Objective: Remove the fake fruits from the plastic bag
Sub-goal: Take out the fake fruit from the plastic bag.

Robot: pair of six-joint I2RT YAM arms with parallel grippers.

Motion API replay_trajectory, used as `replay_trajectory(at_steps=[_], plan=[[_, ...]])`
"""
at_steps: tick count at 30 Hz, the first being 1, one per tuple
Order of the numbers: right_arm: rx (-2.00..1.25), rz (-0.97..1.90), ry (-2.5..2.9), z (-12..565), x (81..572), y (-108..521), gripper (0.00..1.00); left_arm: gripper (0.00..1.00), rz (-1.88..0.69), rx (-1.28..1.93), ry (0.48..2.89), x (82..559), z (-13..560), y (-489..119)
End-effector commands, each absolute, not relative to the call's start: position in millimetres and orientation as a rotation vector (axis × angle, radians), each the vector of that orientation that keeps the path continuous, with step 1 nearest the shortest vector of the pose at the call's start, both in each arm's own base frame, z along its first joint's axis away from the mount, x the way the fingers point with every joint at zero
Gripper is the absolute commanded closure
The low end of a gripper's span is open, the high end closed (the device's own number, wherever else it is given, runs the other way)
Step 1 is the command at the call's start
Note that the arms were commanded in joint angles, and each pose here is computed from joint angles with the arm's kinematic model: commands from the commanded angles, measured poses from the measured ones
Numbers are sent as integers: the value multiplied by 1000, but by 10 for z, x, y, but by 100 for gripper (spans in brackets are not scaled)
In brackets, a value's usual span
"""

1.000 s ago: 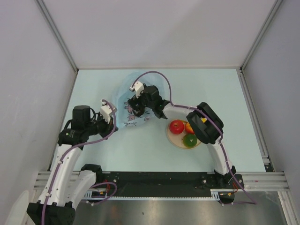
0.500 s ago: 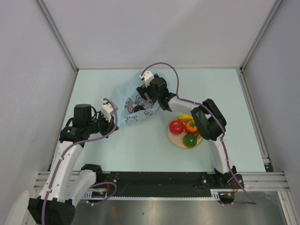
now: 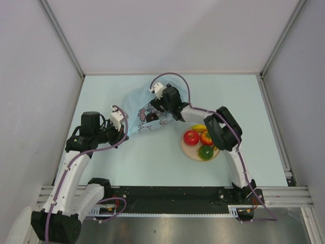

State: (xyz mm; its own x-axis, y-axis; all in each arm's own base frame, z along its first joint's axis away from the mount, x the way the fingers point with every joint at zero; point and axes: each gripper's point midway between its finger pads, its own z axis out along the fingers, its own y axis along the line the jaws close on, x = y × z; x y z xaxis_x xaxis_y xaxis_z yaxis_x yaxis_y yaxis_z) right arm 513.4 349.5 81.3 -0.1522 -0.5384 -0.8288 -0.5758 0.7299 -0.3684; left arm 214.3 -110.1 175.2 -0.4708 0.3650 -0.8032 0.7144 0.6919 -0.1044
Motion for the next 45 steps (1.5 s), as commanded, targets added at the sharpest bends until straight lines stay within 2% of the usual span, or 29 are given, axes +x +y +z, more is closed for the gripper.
replay_trajectory(at_steps=[1, 7, 14, 22, 24, 25, 27, 31, 32, 33, 34, 36, 39, 45], plan=[[-889, -16, 1771, 894, 5275, 3381, 0, 99, -540, 830, 2043, 2239, 1869, -1125], [-851, 392, 1767, 1350, 4934, 3725, 0, 100, -550, 838, 2059, 2190, 1816, -1124], [-971, 771, 1852, 1079, 4263, 4240, 0, 100, -560, 837, 2052, 2226, 1828, -1148], [-1059, 717, 1893, 726, 4117, 4366, 1, 100, -549, 837, 2048, 2202, 1837, -1136], [-1051, 695, 1883, 766, 4162, 4352, 9, 100, -551, 838, 2045, 2200, 1843, -1142], [-1066, 674, 1865, 796, 4190, 4348, 18, 100, -544, 838, 2043, 2203, 1843, -1135], [-1081, 633, 1849, 850, 4224, 4313, 23, 100, -545, 840, 2044, 2200, 1833, -1138], [-1141, 566, 1849, 753, 4242, 4249, 13, 100, -549, 834, 2042, 2221, 1815, -1145], [-1155, 562, 1841, 754, 4252, 4249, 16, 100, -547, 835, 2038, 2230, 1822, -1146], [-1180, 567, 1860, 717, 4209, 4230, 23, 100, -547, 836, 2036, 2234, 1823, -1150], [-1200, 593, 1854, 741, 4168, 4245, 35, 100, -540, 833, 2033, 2248, 1833, -1146], [-1222, 614, 1800, 924, 4160, 4244, 45, 100, -537, 823, 2035, 2259, 1837, -1139], [-1282, 639, 1701, 1307, 4093, 4263, 53, 100, -534, 810, 2037, 2277, 1834, -1135], [-1335, 649, 1408, 2133, 3709, 4118, 55, 100, -485, 799, 2006, 2382, 1912, -1100]])
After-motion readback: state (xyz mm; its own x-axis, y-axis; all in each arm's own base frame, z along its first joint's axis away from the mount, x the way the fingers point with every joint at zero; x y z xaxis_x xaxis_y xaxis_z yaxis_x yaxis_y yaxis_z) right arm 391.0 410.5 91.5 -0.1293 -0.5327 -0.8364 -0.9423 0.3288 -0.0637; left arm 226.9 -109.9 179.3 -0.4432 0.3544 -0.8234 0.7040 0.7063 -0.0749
